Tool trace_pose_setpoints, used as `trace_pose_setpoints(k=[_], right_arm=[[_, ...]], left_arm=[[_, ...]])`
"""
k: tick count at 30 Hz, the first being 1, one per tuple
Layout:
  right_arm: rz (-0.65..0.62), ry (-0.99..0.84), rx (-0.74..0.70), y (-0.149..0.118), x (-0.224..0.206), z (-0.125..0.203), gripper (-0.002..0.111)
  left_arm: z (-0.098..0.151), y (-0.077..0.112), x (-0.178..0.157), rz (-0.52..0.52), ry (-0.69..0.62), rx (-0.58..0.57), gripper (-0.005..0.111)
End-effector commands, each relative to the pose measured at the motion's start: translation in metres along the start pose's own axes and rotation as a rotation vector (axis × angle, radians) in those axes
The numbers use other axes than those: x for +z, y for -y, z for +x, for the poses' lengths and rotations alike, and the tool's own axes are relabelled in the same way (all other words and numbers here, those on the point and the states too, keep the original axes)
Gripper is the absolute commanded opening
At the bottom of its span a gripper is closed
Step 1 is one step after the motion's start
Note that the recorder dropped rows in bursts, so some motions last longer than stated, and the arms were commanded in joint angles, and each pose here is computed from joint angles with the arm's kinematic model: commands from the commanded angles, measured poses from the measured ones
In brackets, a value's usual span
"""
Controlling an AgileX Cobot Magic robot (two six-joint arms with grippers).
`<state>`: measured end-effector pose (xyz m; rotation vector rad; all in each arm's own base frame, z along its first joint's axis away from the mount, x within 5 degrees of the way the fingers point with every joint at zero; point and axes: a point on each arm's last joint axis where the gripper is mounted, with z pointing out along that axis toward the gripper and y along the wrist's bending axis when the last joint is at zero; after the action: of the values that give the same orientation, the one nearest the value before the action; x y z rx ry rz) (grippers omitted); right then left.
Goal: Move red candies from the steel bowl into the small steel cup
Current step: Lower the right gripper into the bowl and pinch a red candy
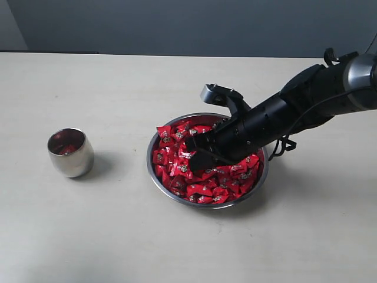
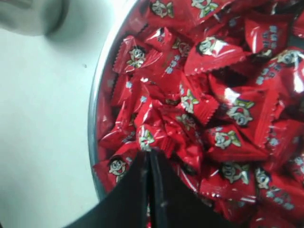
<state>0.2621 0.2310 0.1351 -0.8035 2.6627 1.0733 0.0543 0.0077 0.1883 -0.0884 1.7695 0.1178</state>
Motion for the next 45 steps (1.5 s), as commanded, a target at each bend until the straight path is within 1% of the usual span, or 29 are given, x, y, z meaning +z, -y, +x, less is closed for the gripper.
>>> trace_pose_setpoints(k=[1,3,4,6,18,26,45], right_arm=[[-0.017,-0.033,-0.016,0.0,-0.001,0.004,0.009],[-0.002,-0.034,-0.027,0.001,-0.001,0.004,0.023],[-0.001,-0.034,-0.027,0.001,-0.001,0.004,0.033],[-0.005,-0.037,-0.023,0.001,-0.001,0.004,0.042],[0.029,-0.029,-0.011,0.005,0.0,0.004,0.04],[-0.019,-0.043,0.064,0.008,0.01,0.006,0.04],[-0.044,0.012,0.091,0.006,0.01,0.001,0.04]], left_arm=[[0.001,0.0,0.0,0.0,0.002,-0.005,0.0],[0.001,0.0,0.0,0.0,0.002,-0.005,0.0],[0.001,0.0,0.0,0.0,0.002,-0.005,0.0],[0.001,0.0,0.0,0.0,0.002,-0.005,0.0],[0.001,0.0,0.0,0.0,0.002,-0.005,0.0],[0.001,0.0,0.0,0.0,0.002,-0.005,0.0],[0.001,0.0,0.0,0.0,0.002,-0.005,0.0]])
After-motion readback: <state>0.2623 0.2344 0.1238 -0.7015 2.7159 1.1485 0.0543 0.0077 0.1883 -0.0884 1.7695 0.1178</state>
